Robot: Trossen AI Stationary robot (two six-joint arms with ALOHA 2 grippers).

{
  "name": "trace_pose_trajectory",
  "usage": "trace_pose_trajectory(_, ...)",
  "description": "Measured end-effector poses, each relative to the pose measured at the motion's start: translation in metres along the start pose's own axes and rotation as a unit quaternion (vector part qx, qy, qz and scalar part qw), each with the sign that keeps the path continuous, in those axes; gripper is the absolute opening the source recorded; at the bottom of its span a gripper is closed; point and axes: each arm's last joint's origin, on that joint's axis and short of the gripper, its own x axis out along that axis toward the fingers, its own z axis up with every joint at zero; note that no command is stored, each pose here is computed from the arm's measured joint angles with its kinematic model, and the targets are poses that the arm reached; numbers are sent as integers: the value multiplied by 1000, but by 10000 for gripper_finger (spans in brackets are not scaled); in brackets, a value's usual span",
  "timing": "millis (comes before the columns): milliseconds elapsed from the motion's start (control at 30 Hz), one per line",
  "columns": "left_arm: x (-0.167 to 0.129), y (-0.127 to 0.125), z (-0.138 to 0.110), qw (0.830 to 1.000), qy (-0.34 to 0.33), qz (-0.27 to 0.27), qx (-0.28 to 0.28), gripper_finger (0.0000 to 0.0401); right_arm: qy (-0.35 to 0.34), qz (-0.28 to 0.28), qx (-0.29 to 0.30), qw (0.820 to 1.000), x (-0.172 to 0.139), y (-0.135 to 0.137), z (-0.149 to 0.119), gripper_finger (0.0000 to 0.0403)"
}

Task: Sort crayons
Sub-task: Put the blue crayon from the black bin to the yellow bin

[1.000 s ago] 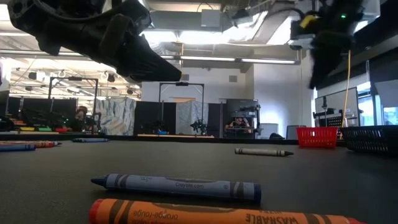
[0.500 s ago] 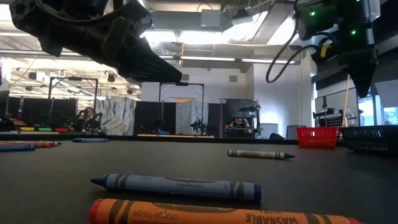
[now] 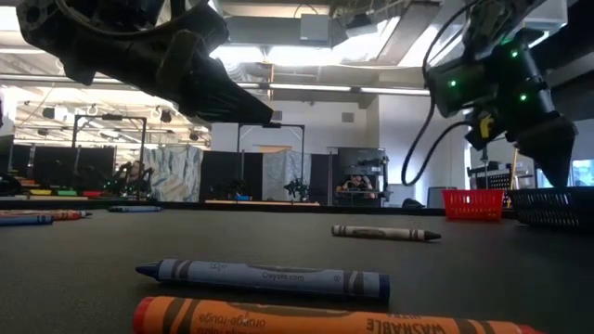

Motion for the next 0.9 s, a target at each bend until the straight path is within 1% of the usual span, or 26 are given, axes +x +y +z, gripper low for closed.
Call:
trace_pose_trajectory(267,0,0,0,1000,0,0,4,126,-50,19,-47,997,1,4,11,166)
trace_pose_trajectory(367,0,0,0,1000,0,0,4,126,-62,22,-63,996,6,6,13,166)
trace_pose_trajectory(467,0,0,0,1000,0,0,5,126,-76,26,-66,995,6,7,15,166)
trace_pose_trajectory(600,0,0,0,1000,0,0,8,126,-77,26,-77,994,6,7,15,166)
trace_pose_trajectory(767,0,0,0,1000,0,0,15,126,-77,26,-70,994,6,7,15,166)
trace_pose_trajectory(900,0,0,0,1000,0,1,17,126,-48,19,-17,998,7,5,10,166)
